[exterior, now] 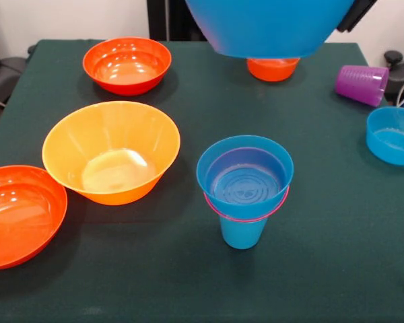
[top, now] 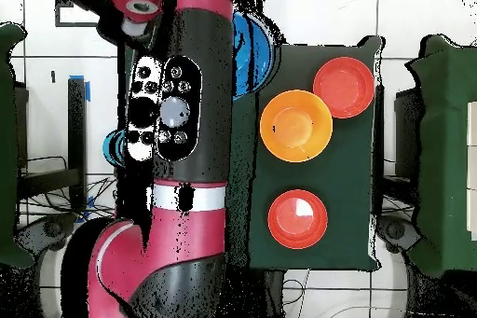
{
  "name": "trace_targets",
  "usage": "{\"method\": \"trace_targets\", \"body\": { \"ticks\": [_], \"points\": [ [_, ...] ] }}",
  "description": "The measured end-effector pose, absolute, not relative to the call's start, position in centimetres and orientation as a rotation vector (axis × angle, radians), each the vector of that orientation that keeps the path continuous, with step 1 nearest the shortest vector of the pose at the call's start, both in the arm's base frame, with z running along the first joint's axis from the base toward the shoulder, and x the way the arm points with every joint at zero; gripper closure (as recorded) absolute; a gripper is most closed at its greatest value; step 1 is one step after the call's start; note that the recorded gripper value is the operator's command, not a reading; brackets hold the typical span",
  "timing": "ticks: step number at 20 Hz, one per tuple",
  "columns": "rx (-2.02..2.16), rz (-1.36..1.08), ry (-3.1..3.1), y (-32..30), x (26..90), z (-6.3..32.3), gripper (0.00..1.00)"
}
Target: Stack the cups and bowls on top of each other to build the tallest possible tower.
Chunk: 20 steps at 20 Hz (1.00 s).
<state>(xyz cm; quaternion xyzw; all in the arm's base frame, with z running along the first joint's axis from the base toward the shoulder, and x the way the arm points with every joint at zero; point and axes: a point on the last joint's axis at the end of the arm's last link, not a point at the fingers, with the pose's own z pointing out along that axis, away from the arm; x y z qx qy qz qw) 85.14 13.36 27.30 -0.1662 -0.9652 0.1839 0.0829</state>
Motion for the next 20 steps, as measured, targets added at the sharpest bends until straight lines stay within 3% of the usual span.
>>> {"method": "trace_targets", "body": {
  "ticks": [8, 20],
  "points": [
    [-0.524, 0.416, -2.872, 12.9, 87.2, 27.5, 1.00],
    [-0.557, 0.401, -2.789, 11.4, 87.6, 21.3, 1.00]
  ]
}}
